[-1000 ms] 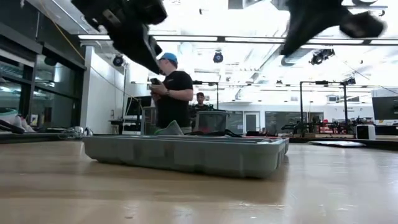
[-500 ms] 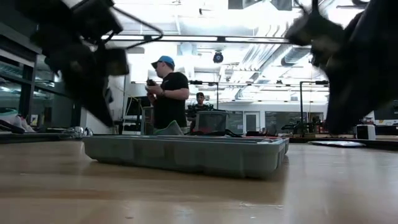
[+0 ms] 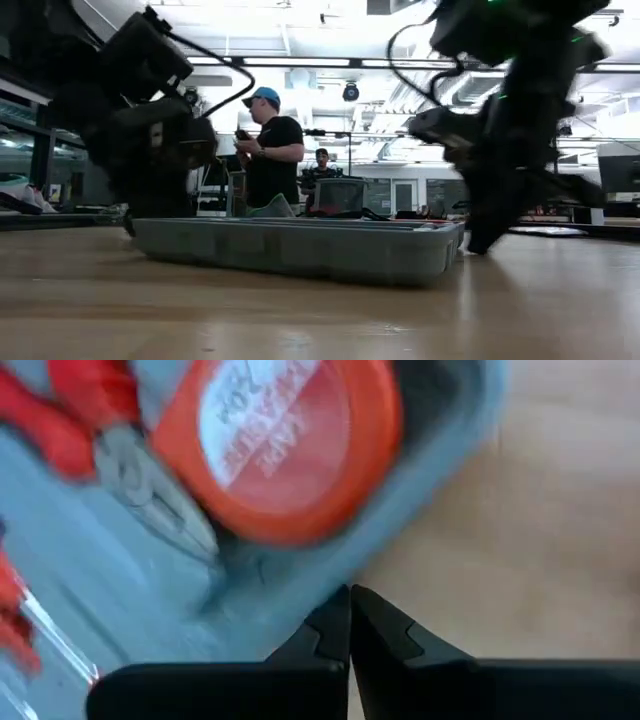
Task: Prefit tool cases
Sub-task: Put the measuring tape into the tool case
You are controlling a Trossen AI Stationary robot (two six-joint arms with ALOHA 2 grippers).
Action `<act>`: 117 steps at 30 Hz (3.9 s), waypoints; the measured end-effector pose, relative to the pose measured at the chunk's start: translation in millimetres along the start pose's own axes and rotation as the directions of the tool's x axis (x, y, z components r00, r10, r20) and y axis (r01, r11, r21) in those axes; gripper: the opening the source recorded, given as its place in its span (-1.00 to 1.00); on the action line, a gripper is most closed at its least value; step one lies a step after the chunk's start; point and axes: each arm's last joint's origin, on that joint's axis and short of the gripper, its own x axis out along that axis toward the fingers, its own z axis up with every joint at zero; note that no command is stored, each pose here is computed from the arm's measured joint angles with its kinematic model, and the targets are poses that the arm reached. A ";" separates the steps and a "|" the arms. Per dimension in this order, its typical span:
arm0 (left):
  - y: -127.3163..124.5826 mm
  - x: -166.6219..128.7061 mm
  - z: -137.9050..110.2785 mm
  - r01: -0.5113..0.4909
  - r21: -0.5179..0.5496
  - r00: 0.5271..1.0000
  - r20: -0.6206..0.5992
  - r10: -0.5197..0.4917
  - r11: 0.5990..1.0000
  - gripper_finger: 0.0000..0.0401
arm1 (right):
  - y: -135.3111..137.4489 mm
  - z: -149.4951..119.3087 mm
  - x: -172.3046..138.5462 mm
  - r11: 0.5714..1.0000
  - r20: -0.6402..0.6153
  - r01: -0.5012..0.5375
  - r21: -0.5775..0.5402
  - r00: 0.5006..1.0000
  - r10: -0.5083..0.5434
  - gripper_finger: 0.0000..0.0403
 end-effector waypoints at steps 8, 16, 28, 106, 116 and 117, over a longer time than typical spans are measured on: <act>-32.3 24.2 3.7 0.095 0.058 0.995 -0.028 -0.093 0.994 -1.00 | -4.5 65.4 5.2 0.999 0.053 -0.019 -0.027 0.998 0.020 -1.00; -51.9 13.8 17.9 0.194 0.084 0.981 -0.009 -0.194 0.977 -1.00 | -17.7 102.0 -40.3 1.000 0.176 -0.015 -0.022 0.984 0.019 -1.00; -35.5 -41.3 68.2 0.067 0.223 0.977 0.181 -0.109 0.972 -1.00 | -30.2 53.4 -126.1 0.990 0.230 -0.123 -0.074 0.964 0.137 -1.00; 7.7 -10.6 150.5 0.362 0.081 0.932 -0.003 -0.363 0.929 -1.00 | 25.3 -94.4 4.6 0.942 -0.180 -0.317 0.111 0.926 0.333 -1.00; -42.8 -9.5 132.0 0.546 0.091 0.838 -0.080 -0.540 0.833 -1.00 | 19.6 -86.8 10.7 0.946 -0.030 -0.295 0.132 0.953 0.302 -1.00; -47.5 -8.0 126.9 0.542 0.095 0.840 -0.098 -0.534 0.835 -1.00 | 20.5 -86.2 10.5 0.943 -0.024 -0.303 0.138 0.951 0.309 -1.00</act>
